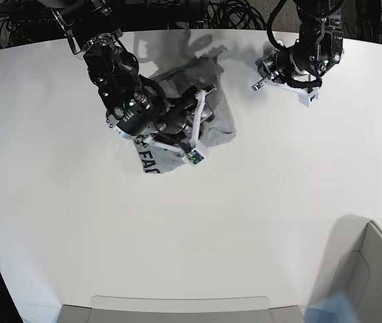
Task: Fold the T-shirt properly
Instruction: 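Grasp the folded bundle with both grippers and flip it over, then lower the bundle onto the table and release the right gripper, then drag the folded shirt with the left gripper toward the grey bin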
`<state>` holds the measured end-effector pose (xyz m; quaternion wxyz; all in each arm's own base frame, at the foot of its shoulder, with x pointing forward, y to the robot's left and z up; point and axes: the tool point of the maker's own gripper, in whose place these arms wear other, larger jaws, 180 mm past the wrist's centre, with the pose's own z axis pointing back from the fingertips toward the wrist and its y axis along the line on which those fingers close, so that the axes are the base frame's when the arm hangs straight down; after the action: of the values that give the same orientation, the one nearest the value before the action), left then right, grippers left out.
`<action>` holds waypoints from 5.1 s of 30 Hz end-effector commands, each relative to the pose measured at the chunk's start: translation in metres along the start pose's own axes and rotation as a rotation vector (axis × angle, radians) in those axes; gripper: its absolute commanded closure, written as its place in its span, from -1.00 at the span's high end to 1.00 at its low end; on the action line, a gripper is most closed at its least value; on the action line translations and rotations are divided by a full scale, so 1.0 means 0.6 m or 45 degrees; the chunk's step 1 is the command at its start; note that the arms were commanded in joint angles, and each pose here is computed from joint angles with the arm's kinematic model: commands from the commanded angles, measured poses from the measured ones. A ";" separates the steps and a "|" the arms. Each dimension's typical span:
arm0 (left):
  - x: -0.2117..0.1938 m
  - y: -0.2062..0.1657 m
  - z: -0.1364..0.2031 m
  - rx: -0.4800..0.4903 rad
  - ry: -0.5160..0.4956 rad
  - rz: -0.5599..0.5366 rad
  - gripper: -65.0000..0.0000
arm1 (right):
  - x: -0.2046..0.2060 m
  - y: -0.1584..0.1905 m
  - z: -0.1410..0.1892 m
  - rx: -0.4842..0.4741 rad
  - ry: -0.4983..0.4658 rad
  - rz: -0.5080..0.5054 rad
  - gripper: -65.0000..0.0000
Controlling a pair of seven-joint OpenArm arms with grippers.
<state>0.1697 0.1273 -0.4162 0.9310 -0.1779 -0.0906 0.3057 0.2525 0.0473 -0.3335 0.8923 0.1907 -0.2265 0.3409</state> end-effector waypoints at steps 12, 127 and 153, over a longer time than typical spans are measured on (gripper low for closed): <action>-0.007 0.022 -0.013 0.039 0.050 0.051 -1.00 | 0.058 0.021 0.062 -0.021 -0.197 0.121 0.01; 0.136 -0.189 -0.178 0.017 -0.632 -0.672 -1.00 | -0.281 -0.253 0.156 -0.481 0.165 -0.231 -1.00; 0.328 0.230 -0.090 0.453 -0.680 -0.747 -1.00 | -0.274 -0.253 0.155 -0.481 0.150 -0.232 -1.00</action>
<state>0.3179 0.3166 -0.4693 0.8937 0.0831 -0.4381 0.0497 0.2154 -0.1884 -0.3818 0.9558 0.0242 -0.1985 0.2157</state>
